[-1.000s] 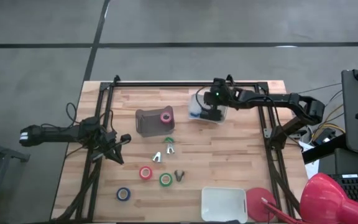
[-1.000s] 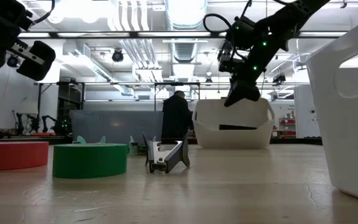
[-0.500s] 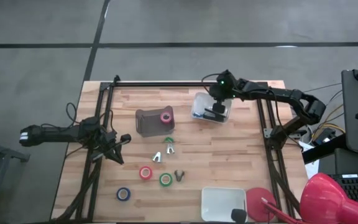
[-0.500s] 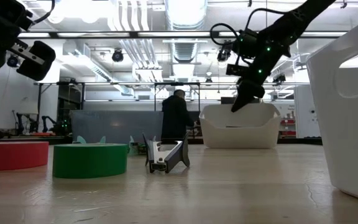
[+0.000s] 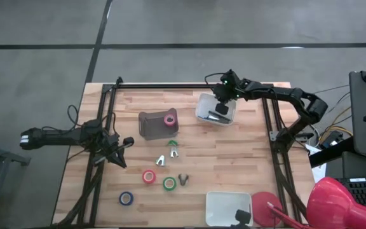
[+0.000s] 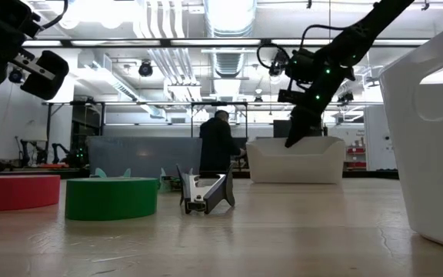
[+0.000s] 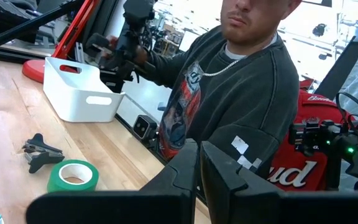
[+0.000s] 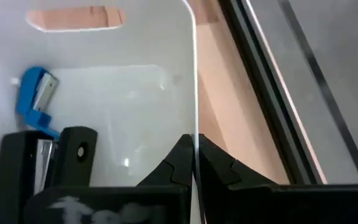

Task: Pick and place Stapler, Stapler remover, tape
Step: Adjust the top white bin on the table, then put the green stapler into the top white bin

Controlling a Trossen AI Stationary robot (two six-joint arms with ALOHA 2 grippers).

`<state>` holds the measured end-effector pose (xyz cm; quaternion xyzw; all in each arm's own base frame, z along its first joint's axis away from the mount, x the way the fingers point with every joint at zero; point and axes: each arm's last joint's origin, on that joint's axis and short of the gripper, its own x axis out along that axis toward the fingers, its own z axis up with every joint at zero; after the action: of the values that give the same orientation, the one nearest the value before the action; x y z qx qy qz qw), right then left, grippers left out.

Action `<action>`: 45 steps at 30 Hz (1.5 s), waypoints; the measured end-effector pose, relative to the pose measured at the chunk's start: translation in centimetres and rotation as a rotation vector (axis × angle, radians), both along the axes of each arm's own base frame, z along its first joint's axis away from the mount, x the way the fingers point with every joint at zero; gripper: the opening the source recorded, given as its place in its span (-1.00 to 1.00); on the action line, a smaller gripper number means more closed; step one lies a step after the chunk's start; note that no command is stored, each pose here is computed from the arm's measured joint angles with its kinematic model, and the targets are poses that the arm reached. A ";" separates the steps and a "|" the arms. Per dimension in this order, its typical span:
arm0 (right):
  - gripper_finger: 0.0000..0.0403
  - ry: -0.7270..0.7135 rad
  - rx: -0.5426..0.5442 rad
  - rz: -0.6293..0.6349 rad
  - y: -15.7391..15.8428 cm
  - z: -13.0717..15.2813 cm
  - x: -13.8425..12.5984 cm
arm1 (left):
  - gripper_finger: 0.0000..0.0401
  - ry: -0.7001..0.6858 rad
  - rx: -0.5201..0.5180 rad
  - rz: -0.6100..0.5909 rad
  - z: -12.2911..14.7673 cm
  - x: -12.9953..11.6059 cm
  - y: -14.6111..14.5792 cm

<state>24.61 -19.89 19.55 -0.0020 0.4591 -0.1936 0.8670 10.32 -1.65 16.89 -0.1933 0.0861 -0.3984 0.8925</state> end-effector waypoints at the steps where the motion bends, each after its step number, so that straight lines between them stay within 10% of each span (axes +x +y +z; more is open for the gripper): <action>1: -0.95 -0.005 0.001 -0.006 0.0 0.1 0.1 | -0.88 0.000 0.000 0.000 0.0 0.0 0.0; 21: -0.06 -0.140 -0.039 -0.020 0.7 4.3 0.8 | -0.88 0.000 0.000 0.000 0.0 0.0 0.0; 45: -0.01 -0.446 0.286 0.125 13.3 6.7 2.4 | -0.88 0.000 0.000 0.000 0.0 0.0 0.0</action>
<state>26.97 -6.63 26.29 0.1350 0.2784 -0.0683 0.9485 10.32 -1.65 16.89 -0.1934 0.0862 -0.3984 0.8925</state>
